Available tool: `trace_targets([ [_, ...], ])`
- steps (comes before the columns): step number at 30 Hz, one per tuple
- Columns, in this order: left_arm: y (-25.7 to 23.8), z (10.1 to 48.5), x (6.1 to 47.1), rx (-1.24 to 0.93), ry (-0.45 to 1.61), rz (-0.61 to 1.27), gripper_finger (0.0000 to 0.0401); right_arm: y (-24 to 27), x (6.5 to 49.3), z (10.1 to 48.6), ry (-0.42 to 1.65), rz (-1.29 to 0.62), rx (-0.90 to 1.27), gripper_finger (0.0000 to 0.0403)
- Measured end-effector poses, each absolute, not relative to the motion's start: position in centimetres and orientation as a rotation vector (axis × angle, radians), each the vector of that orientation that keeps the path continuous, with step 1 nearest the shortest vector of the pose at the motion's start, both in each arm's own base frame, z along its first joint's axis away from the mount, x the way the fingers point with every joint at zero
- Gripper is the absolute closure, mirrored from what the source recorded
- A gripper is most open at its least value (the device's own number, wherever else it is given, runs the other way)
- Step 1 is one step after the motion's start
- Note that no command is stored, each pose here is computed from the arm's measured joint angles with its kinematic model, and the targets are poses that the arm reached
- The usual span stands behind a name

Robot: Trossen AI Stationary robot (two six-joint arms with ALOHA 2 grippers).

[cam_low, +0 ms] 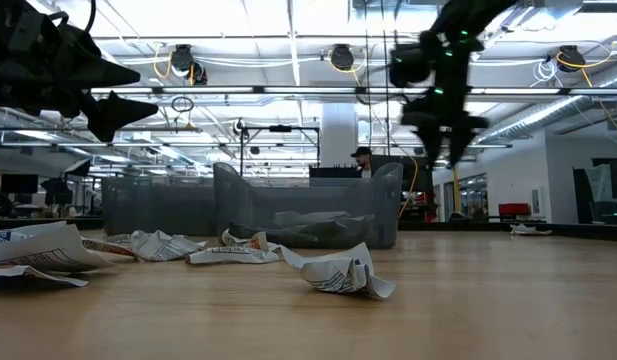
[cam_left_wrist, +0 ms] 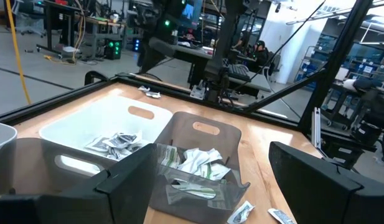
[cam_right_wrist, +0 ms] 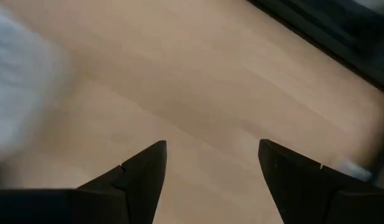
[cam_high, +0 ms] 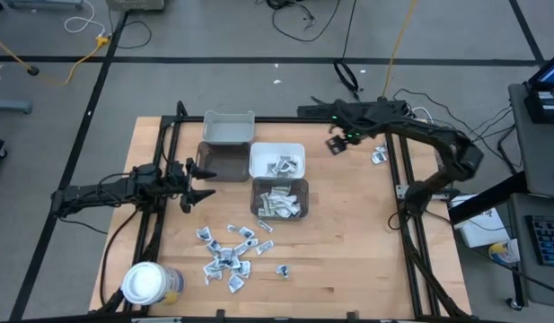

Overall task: Pick & Place First Aid Supplies
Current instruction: Put the gray towelette pack into the white bin

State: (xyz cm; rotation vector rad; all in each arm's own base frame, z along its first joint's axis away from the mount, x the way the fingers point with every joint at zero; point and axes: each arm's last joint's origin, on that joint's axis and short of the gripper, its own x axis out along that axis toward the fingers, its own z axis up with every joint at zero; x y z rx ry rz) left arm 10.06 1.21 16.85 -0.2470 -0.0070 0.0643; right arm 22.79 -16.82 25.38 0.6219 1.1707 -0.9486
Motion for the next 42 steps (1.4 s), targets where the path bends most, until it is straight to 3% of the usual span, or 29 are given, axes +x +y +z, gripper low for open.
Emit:
trace_targets([
  [14,1.2,16.9,10.1,-0.247,-0.007,0.064,0.0091,-16.3,12.5,23.9,1.164,-1.225,0.866,0.0151],
  [34,1.2,16.9,10.1,-0.247,-0.007,0.064,0.0091,-17.8,12.0,15.2,1.164,-1.304,1.066,0.0153],
  [38,1.2,16.9,10.1,-0.247,-0.007,0.064,0.0091,-18.0,12.0,14.6,1.172,-1.323,1.094,0.0179],
  [42,1.2,16.9,10.1,-0.247,-0.007,0.064,0.0091,-18.1,12.0,14.3,1.181,-1.330,1.107,0.0240],
])
